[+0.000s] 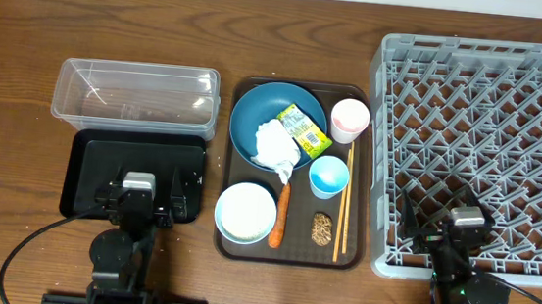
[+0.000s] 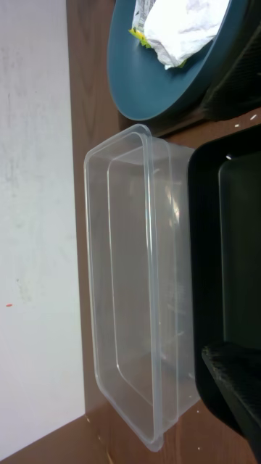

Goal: Sort waste into correct bins and load items into the dishwasher rack

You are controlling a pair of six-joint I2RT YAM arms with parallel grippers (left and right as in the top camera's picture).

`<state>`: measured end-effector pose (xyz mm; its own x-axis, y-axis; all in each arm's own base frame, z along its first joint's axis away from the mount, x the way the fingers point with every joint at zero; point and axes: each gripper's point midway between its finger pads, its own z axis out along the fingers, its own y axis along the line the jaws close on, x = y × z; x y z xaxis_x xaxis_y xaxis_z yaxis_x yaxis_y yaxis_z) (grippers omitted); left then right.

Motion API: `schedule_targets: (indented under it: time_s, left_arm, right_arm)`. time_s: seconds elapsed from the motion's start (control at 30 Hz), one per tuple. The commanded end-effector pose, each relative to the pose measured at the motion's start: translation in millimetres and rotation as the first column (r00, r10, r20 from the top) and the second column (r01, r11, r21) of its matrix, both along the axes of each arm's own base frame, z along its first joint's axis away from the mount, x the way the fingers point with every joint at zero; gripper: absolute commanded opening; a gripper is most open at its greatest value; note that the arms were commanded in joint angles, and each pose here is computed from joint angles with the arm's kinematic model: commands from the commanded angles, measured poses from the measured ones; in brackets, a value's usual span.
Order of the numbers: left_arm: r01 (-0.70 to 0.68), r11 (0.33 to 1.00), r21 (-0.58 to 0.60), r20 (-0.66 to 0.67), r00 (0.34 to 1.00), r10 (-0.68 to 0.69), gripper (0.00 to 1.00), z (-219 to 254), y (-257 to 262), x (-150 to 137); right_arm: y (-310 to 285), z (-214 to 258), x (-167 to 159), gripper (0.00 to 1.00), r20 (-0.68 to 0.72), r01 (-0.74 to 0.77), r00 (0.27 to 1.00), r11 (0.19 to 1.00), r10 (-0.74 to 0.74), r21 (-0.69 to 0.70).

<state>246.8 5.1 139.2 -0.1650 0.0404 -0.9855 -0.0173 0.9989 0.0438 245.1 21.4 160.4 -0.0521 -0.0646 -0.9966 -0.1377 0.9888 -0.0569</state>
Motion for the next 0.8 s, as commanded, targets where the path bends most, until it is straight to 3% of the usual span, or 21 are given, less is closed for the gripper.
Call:
schedule_targets:
  time_s: [0.0, 0.13, 0.37, 0.57, 0.77]
  left_arm:
    - [-0.03, 0.999, 0.019, -0.048, 0.998, 0.03, 0.98, -15.1, 6.0, -1.7]
    - [0.011, 1.0, -0.01, -0.01, 1.0, -0.011, 0.98, -1.5, -1.8, -0.6]
    - [0.069, 0.996, -0.053, 0.019, 0.998, -0.068, 0.98, 63.5, -12.9, -13.6]
    - [0.063, 0.996, -0.062, -0.088, 0.994, -0.069, 0.98, 113.2, -13.1, -17.5]
    - [0.051, 0.996, -0.076, -0.27, 0.96, -0.07, 0.98, 155.8, -12.9, 1.2]
  right_arm:
    - [1.8, -1.1, -0.3, 0.99, -0.001, -0.01, 1.0, 1.0, 0.01, -0.012]
    - [1.8, -1.1, -0.3, 0.99, -0.001, -0.01, 1.0, 1.0, 0.01, -0.012]
    - [1.8, -1.1, -0.3, 0.99, -0.001, -0.01, 1.0, 1.0, 0.01, -0.013]
    - [1.8, -1.1, -0.3, 0.99, -0.001, -0.01, 1.0, 1.0, 0.01, -0.012]
    - [1.8, -1.1, -0.3, 0.99, -0.001, -0.01, 1.0, 1.0, 0.01, -0.013]
